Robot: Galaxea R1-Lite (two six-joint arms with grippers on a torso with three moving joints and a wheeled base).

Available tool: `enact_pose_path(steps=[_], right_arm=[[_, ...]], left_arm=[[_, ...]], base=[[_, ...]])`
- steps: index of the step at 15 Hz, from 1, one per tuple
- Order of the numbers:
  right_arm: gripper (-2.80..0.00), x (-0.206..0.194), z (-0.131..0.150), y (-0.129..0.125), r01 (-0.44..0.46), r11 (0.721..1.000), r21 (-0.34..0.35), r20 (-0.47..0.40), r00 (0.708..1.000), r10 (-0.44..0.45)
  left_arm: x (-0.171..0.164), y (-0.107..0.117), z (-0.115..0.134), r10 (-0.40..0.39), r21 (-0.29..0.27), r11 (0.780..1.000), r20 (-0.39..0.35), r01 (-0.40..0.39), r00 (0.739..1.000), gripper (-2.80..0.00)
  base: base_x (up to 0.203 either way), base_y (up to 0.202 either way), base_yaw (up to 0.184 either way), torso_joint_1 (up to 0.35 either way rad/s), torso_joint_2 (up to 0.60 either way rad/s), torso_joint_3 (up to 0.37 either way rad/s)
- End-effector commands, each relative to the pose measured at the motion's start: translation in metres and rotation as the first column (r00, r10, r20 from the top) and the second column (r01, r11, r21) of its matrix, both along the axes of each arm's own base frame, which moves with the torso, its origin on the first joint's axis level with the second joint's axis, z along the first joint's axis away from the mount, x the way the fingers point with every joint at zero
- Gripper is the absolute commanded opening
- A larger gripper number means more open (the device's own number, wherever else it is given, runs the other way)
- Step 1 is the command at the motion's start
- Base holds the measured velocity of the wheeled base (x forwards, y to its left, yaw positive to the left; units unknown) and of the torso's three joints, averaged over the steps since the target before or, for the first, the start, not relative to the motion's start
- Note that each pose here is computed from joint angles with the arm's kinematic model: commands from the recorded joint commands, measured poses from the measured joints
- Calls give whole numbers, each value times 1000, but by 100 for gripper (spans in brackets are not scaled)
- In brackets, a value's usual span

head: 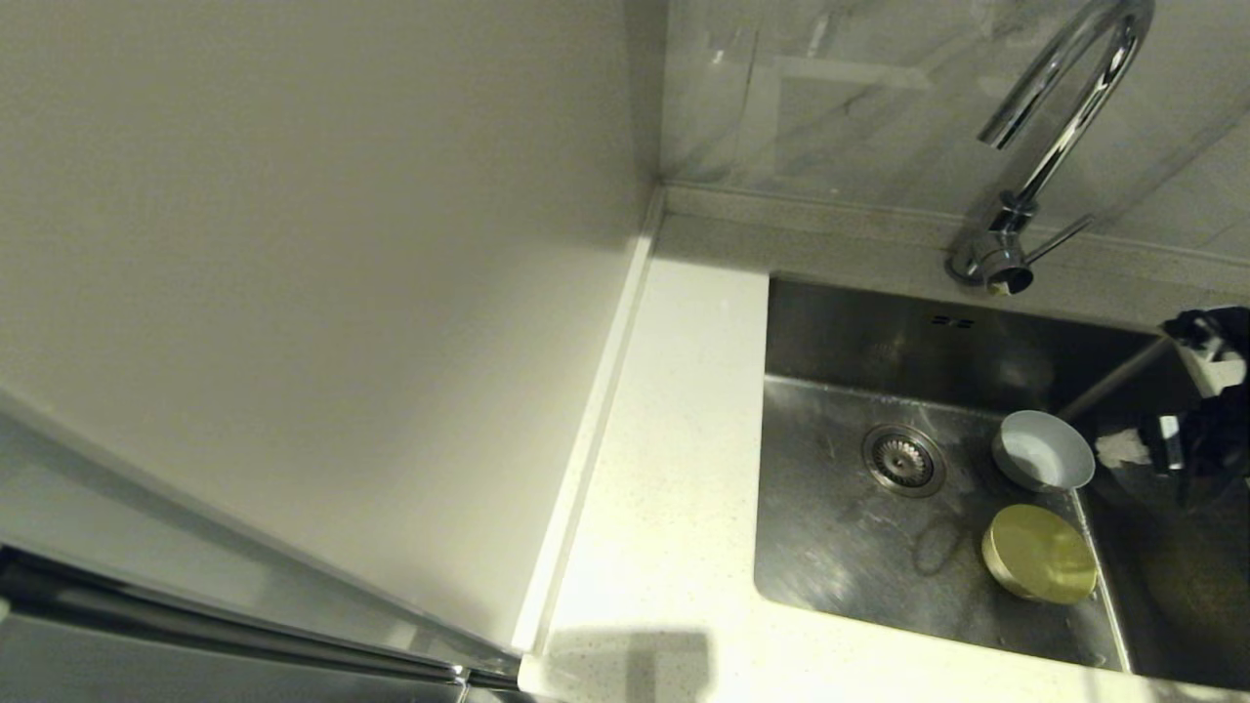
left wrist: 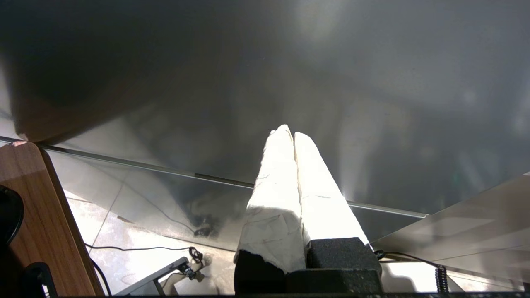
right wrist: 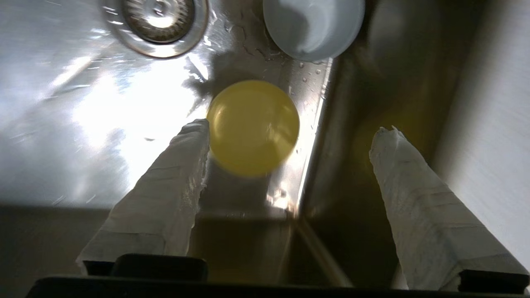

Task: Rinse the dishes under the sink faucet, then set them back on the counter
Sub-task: Put a bowl into the sink

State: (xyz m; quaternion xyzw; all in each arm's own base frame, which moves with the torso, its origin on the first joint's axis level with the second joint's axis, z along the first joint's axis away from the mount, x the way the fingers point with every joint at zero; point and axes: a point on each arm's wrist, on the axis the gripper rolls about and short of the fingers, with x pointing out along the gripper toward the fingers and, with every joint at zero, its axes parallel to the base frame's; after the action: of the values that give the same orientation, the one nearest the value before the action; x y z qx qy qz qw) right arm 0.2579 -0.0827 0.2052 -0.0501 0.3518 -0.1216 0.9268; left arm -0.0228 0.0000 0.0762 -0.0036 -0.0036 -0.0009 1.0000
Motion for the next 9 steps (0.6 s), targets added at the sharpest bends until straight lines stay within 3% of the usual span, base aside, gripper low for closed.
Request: enact_pose_path(steps=[1, 5, 7, 9], right_arm=[[0, -76, 43, 1, 33, 999, -2, 61, 998, -33], [0, -147, 39, -9, 170, 983, -67, -121, 977, -177], [0, -153, 37, -10, 265, 954, -142, -237, 926, -292], [0, -154, 42, -11, 264, 959, -100, -346, 895, -282]], left_arm=[[0, 0, -1, 0, 0, 1000, -3, 0, 1000, -280], [0, 0, -1, 0, 0, 1000, -3, 0, 1000, -280], [0, 0, -1, 0, 0, 1000, -3, 0, 1000, -280], [0, 0, -1, 0, 0, 1000, -3, 0, 1000, -280]], base=[[0, 0, 0, 0, 0, 0], [0, 0, 0, 0, 0, 0], [0, 0, 0, 0, 0, 0], [0, 0, 0, 0, 0, 0]])
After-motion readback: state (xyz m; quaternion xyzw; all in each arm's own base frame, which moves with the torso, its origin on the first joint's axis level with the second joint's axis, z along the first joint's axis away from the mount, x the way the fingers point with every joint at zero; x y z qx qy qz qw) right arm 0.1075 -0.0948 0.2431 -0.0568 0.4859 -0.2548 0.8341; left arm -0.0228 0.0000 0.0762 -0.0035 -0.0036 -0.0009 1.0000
